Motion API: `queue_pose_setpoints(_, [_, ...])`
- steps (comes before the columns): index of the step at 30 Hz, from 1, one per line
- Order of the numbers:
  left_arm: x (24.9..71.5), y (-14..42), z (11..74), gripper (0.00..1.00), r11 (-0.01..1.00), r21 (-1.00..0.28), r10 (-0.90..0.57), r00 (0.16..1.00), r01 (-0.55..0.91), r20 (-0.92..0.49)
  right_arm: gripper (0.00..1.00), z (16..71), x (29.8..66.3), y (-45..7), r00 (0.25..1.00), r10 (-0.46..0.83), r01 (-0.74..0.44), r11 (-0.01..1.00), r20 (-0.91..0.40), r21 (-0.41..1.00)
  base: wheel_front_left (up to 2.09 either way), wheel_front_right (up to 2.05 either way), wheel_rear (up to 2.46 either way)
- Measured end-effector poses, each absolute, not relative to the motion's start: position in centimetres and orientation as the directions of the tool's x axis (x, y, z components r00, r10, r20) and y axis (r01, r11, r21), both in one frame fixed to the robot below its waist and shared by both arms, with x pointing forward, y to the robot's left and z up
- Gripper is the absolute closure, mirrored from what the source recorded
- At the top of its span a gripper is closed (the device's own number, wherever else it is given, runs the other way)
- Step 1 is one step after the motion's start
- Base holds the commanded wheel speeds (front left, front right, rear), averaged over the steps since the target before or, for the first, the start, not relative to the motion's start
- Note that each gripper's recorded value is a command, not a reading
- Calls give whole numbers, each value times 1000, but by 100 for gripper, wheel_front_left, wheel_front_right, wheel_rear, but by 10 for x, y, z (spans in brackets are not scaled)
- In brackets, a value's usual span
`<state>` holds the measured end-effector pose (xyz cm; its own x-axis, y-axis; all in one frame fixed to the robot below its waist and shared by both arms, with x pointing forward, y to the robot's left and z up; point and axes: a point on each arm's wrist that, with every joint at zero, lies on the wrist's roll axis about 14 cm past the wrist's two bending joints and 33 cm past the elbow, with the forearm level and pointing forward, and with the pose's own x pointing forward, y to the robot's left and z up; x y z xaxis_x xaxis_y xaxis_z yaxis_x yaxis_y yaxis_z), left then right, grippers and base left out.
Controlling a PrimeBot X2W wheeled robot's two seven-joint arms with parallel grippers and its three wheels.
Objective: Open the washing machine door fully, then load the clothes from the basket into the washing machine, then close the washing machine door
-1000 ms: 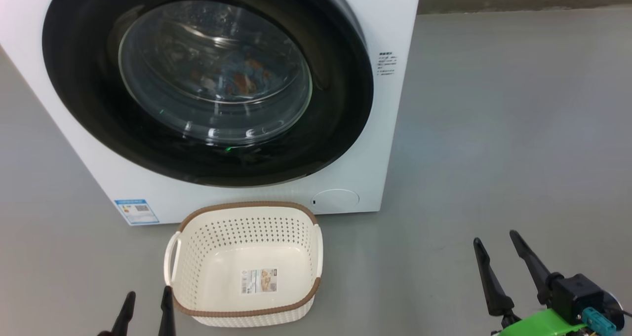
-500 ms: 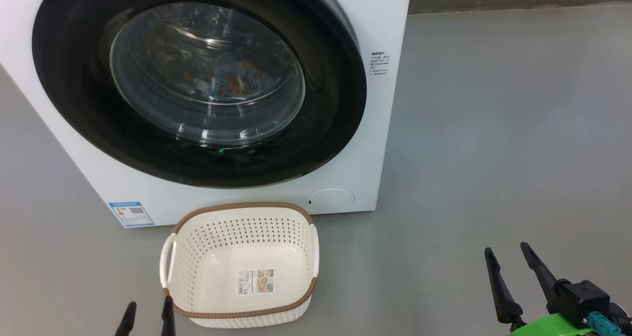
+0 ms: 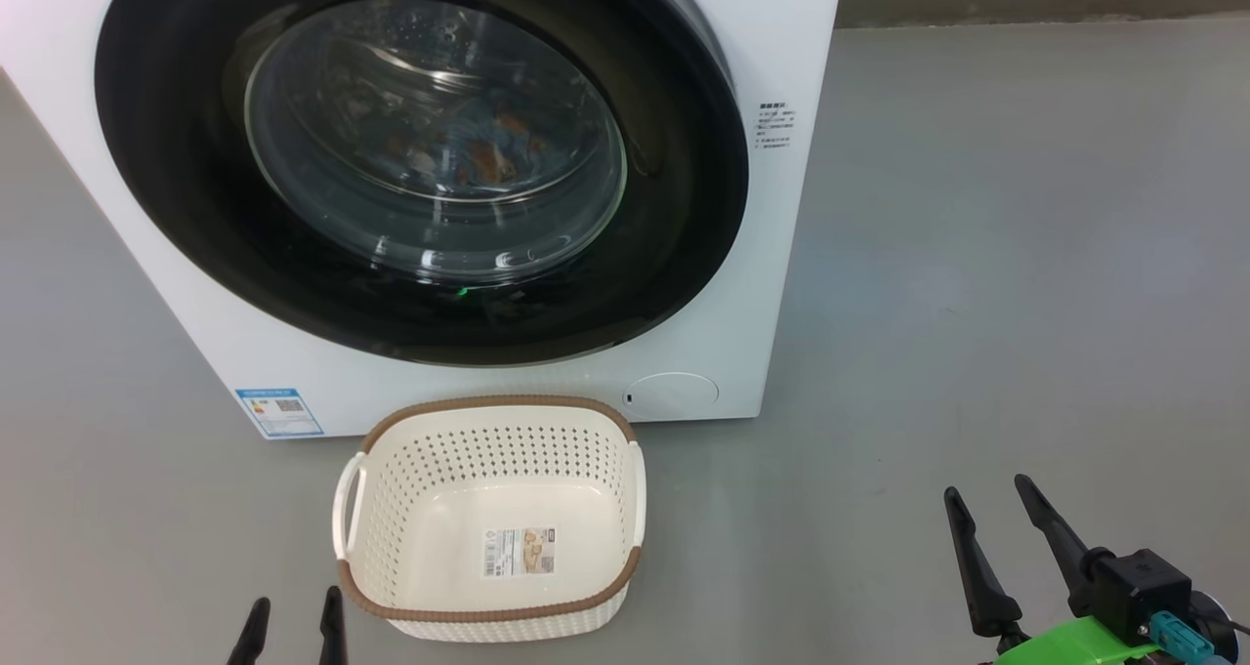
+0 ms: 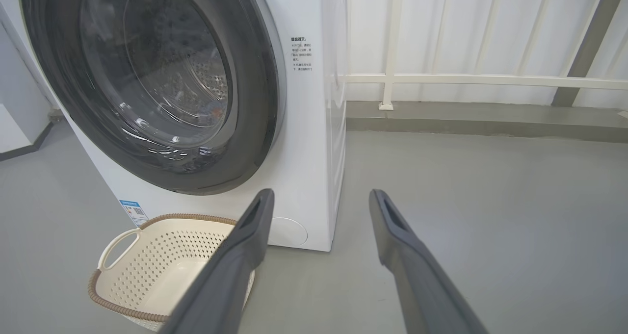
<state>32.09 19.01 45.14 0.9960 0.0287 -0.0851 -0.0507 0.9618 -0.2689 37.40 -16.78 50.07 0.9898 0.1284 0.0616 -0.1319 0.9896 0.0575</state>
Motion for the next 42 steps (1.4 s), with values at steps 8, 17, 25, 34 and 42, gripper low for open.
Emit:
queue_pose_setpoints(8, [320, 192, 450, 0, 963, -262, 35, 995, -57, -91, 0, 499, 375, -166, 989, 134, -138, 989, 55, 58, 0, 0, 0])
queue_pose_setpoints(17, [319, 195, 451, 0, 963, -262, 44, 995, -65, -86, 0, 500, 375, -165, 989, 137, -141, 988, 60, 57, 0, 0, 0])
queue_pose_setpoints(25, [318, 196, 453, 0, 962, -266, 46, 996, -66, -80, 0, 501, 375, -164, 988, 141, -144, 988, 63, 54, 0, 0, 0])
queue_pose_setpoints(34, [312, 190, 434, 100, 946, -311, 47, 988, -91, -147, 100, 468, 363, -166, 991, 127, -123, 988, -45, 90, 0, 0, 0])
queue_pose_setpoints(42, [313, 191, 432, 100, 917, -381, 55, 985, -115, -165, 100, 466, 362, -171, 993, 98, -86, 978, -58, 189, 0, 0, 0])
